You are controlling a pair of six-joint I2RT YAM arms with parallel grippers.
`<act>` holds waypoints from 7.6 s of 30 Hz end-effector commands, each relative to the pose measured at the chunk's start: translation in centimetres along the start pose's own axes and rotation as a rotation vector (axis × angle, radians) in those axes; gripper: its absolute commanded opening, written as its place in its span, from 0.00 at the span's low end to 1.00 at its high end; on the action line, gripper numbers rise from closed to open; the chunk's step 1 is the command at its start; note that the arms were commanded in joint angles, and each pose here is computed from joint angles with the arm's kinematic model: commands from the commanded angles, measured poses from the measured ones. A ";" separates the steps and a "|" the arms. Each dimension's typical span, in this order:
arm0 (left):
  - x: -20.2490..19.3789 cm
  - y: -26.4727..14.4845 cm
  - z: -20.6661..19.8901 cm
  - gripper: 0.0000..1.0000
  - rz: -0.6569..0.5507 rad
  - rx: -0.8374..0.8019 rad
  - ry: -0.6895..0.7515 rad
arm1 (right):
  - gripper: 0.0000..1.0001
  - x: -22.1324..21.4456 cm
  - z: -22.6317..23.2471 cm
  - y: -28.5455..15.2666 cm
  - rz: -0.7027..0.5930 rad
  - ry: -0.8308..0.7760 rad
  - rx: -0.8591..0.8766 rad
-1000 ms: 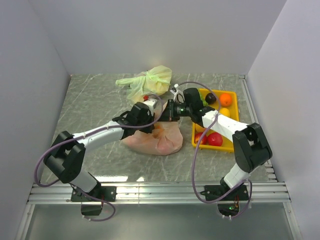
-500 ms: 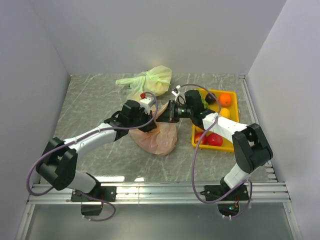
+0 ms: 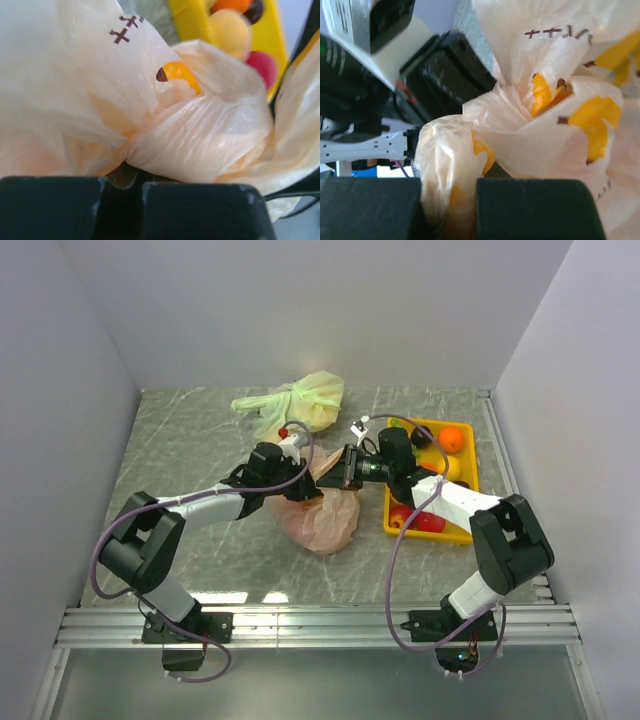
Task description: Place the fake fruits into the plastic bag and tie a complex knot
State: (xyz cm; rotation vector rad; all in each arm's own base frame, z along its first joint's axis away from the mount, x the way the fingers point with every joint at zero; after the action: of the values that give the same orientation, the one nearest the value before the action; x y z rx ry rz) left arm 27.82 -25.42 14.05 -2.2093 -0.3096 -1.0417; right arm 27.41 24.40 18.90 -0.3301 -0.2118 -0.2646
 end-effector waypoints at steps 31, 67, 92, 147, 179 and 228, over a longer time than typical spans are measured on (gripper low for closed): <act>1.9 1.6 -1.0 0.00 -0.114 -0.177 -0.108 | 0.73 6.1 -3.4 -5.6 -0.034 -0.144 -0.175; 1.4 -1.1 -3.0 0.00 -0.188 -0.556 -0.245 | 0.73 1.8 0.7 -6.1 0.215 -0.236 -0.068; 3.5 -1.4 -3.9 0.00 -0.258 -0.641 -0.261 | 0.60 -1.2 -4.4 -1.0 0.304 -0.229 -0.225; 4.1 -2.4 -5.4 0.00 -0.303 -0.731 -0.211 | 0.73 1.4 2.8 -5.7 0.211 -0.226 -0.112; 0.6 -4.1 -2.7 0.00 -0.189 -0.641 -0.184 | 0.69 -1.3 3.7 3.8 0.455 0.002 0.196; 1.1 -2.3 -4.1 0.01 -0.210 -0.751 -0.182 | 0.76 -0.4 2.1 -4.1 0.390 -0.146 -0.129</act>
State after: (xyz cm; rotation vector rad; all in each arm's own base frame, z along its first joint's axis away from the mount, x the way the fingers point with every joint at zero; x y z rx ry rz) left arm 24.87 -26.22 14.79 -3.0081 -0.1944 -0.8809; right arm 26.70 23.46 19.36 -0.5164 -0.1975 0.1110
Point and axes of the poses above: each gripper's point midway between its finger pads, its own y axis out along the fingers, its own z axis along the line the jaws close on, x = y × z, the point moved 7 cm from there along -y, back along the fingers, and after that the axes turned 11 degrees about y, right-handed, at the moved point
